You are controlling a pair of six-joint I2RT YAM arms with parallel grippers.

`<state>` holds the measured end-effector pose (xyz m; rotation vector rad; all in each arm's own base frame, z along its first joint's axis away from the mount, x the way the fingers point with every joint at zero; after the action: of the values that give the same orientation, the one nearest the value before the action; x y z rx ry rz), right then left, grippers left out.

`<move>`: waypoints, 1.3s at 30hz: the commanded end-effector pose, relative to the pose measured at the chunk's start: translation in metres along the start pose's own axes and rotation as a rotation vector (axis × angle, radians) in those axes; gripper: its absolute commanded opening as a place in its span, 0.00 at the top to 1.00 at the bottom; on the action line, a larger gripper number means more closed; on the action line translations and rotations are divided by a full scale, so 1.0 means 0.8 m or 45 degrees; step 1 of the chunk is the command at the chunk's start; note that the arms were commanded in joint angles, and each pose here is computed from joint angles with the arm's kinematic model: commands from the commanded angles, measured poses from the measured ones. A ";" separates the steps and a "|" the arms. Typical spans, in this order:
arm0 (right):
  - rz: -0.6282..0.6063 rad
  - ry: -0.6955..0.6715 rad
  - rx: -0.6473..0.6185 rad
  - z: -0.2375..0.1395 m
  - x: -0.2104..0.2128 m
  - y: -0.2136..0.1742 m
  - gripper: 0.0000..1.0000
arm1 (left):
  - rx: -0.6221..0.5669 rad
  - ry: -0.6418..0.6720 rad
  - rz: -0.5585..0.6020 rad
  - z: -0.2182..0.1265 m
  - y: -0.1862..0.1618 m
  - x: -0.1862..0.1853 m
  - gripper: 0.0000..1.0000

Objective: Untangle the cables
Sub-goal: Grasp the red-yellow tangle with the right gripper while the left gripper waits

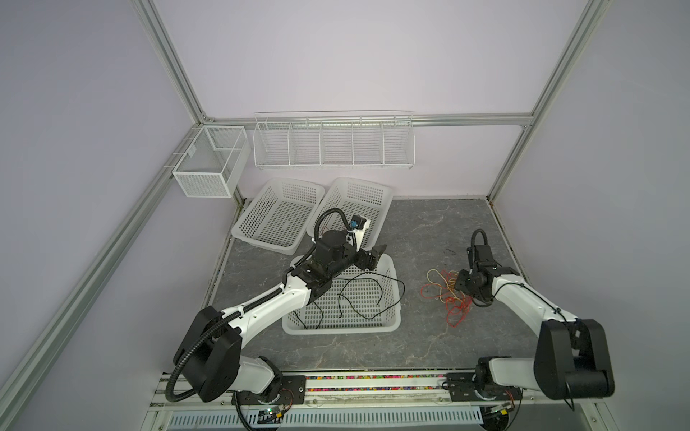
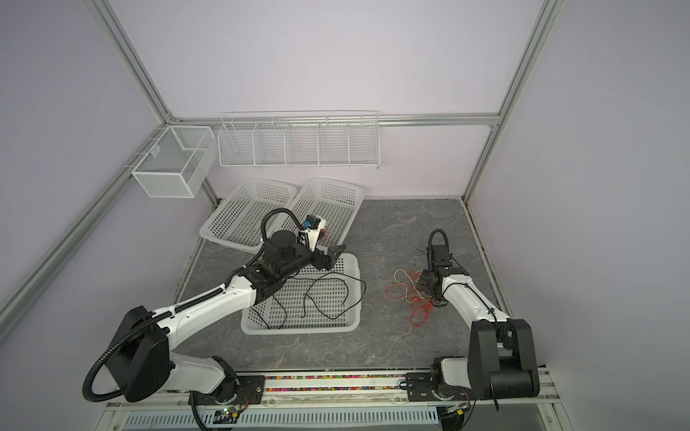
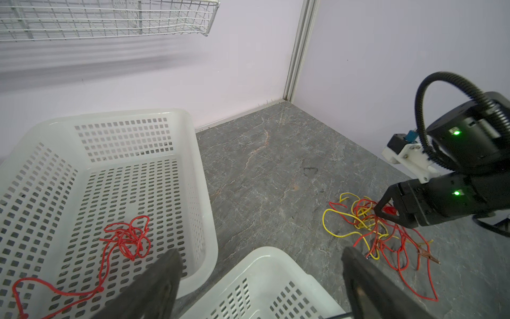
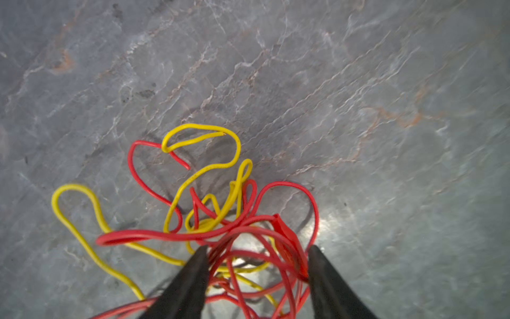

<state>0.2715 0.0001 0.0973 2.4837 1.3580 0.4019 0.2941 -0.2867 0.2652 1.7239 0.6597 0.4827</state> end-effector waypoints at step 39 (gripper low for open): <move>-0.317 0.185 -0.043 0.012 0.077 0.032 0.29 | -0.015 -0.110 -0.001 0.023 0.019 -0.024 0.09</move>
<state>0.3241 0.0366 0.1167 2.2351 1.6778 0.5554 0.2942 -0.3110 0.2660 1.7377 0.6077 0.4186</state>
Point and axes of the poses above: each gripper's point midway between its finger pads, its own z axis out along the fingers, its own x axis along the line the jaws close on, y = z × x, the point moved 5 cm from there along -z, back along the fingers, and after that the axes turned 6 degrees about z, right-handed, at the moved point
